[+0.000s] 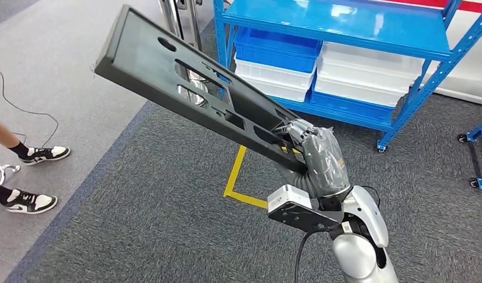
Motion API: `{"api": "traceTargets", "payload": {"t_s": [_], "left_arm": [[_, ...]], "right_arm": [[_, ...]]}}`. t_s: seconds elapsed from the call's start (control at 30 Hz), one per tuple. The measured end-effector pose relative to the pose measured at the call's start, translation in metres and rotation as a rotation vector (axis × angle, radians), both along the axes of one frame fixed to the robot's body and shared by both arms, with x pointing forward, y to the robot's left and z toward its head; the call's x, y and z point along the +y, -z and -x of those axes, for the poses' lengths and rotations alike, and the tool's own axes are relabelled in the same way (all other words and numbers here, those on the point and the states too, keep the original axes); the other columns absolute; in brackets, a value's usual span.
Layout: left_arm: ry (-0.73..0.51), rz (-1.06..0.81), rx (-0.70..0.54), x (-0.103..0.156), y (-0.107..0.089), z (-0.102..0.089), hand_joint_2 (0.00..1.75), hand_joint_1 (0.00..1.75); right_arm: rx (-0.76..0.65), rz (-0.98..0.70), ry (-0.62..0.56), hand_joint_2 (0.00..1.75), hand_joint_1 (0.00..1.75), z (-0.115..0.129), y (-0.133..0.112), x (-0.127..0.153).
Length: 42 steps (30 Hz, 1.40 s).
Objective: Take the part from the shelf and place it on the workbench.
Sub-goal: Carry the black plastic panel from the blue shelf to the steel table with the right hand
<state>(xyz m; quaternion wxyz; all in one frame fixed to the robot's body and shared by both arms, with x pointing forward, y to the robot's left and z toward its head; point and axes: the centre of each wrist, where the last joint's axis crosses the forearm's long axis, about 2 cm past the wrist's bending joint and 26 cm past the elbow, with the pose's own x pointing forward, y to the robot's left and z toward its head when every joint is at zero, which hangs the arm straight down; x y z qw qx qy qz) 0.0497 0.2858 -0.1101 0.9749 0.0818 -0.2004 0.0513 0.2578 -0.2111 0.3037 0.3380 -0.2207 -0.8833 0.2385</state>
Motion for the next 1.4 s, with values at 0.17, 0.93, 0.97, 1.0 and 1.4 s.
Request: {"api": "traceTargets", "payload": {"t_s": [0.17,0.93,0.97,1.0,1.4], "left_arm": [[0.000,-0.003,-0.009,-0.0003,-0.0006,-0.0044,1.75,0.00],[0.000,0.002,-0.012,0.0000,-0.0002,-0.0021,1.75,0.00],[0.000,0.002,-0.014,0.0002,-0.0004,-0.0031,1.75,0.00],[0.000,0.002,-0.014,0.0002,-0.0004,-0.0036,1.75,0.00],[0.000,0.006,-0.005,-0.0006,-0.0003,-0.0026,1.75,0.00]], "right_arm": [[0.000,-0.002,0.011,1.75,1.75,0.0025,0.0022,-0.0035],[0.009,0.005,0.007,1.75,1.75,0.0066,0.0080,-0.0066],[0.009,0.005,0.007,1.75,1.75,0.0066,0.0079,-0.0066],[0.008,0.005,0.007,1.75,1.75,0.0065,0.0078,-0.0067],[0.010,0.006,0.009,1.75,1.75,0.0080,0.0087,-0.0079]]}}
